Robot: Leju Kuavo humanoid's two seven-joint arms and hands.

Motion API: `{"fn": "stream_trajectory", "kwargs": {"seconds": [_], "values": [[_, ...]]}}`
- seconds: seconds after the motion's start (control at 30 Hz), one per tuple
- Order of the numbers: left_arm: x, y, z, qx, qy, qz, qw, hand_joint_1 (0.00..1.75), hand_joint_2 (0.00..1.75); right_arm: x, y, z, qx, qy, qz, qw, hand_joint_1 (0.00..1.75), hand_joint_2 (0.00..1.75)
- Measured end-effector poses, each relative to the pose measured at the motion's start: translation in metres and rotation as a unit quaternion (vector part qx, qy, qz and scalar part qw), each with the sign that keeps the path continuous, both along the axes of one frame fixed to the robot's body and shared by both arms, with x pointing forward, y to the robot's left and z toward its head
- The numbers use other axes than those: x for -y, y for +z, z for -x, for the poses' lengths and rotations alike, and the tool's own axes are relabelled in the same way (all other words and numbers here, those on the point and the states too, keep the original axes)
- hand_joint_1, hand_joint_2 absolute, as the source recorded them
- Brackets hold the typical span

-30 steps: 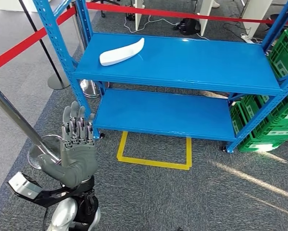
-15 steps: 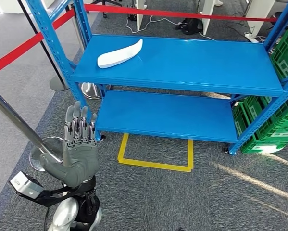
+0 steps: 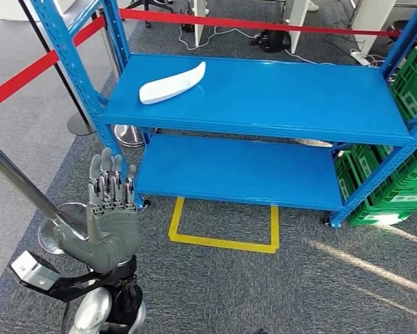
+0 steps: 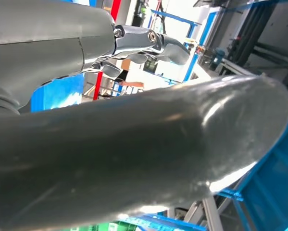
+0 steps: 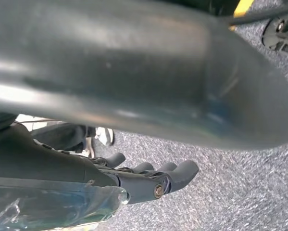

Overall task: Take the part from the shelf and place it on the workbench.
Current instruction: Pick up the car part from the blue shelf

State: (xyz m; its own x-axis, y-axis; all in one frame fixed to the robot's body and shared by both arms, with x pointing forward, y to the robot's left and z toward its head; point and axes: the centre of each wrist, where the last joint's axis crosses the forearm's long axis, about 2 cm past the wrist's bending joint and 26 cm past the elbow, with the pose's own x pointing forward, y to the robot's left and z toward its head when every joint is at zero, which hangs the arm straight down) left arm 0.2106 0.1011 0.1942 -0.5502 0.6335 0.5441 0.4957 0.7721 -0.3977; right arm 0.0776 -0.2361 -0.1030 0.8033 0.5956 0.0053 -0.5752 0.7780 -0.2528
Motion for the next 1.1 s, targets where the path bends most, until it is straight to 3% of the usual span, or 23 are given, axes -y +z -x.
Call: {"fn": "stream_trajectory", "kwargs": {"seconds": [1.1], "values": [[-0.0001,0.0018,0.0001,0.002,0.0,0.003,1.0,0.0,0.0,0.0023,-0.0005,0.0014,-0.001,0.001,0.001,1.0,0.0,0.0]]}}
